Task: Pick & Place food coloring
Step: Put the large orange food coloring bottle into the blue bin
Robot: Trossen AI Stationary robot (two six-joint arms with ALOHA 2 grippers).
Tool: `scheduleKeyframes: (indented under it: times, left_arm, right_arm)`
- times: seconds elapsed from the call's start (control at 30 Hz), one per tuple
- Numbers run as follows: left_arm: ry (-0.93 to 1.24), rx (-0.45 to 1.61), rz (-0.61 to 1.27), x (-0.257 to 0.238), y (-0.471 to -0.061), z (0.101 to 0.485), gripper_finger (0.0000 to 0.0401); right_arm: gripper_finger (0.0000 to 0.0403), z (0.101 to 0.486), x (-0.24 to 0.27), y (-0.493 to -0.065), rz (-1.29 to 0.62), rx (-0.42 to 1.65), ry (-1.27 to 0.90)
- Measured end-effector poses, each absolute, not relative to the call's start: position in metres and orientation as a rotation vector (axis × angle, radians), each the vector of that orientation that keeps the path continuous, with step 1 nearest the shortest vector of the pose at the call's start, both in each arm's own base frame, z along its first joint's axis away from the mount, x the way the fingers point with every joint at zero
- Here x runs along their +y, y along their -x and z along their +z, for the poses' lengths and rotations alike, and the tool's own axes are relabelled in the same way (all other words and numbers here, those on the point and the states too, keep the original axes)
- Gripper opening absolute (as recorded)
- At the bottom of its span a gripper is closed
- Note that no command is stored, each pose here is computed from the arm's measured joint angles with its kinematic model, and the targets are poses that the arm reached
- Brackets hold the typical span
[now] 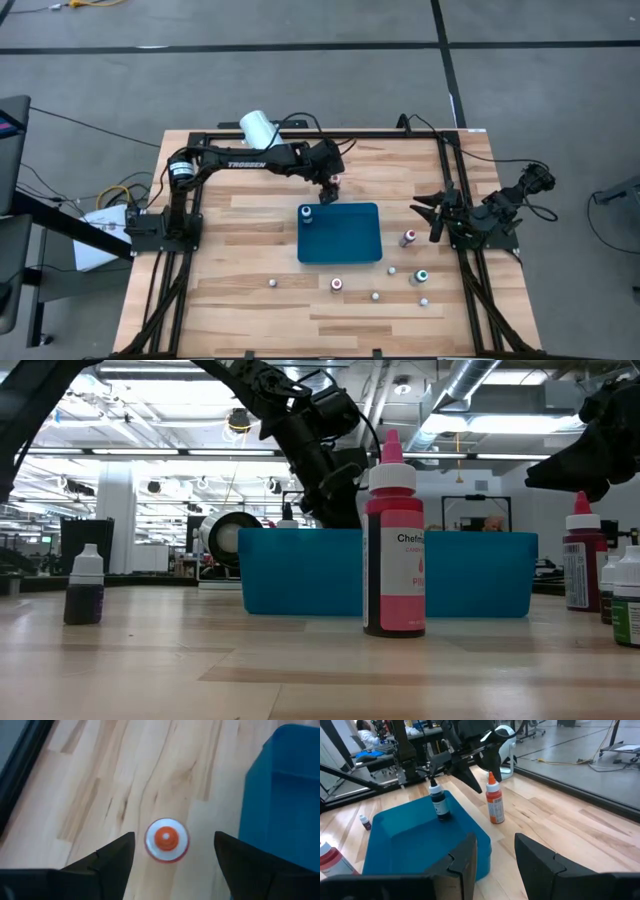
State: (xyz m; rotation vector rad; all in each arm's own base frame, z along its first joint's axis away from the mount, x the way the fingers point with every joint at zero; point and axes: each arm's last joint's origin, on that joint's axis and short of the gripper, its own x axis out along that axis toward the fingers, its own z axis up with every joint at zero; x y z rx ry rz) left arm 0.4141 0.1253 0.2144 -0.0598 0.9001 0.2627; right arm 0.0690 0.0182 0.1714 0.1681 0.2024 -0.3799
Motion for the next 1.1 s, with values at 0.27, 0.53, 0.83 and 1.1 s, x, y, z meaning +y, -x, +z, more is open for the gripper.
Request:
scheduleKeyframes:
  times: [0.27,0.53,0.83,1.1]
  left_arm:
    - [0.041,0.903,0.256,0.1254,-0.4141,0.2144,0.0177]
    - [0.047,0.900,0.243,0.1250,-0.4143,0.2144,0.0111]
    - [0.053,0.882,0.231,0.1253,-0.4167,0.2098,0.0110]
    - [0.079,0.877,0.235,0.1269,-0.4158,0.2070,0.0113]
  right_arm:
    - [0.0121,0.1713,0.0182,-0.0690,-0.380,0.203,-0.168]
    - [0.0121,0.1712,0.0183,-0.0690,-0.380,0.203,-0.168]
    - [0.0121,0.1713,0.0183,-0.0691,-0.380,0.201,-0.170]
    - [0.0120,0.1712,0.0183,-0.0691,-0.381,0.200,-0.178]
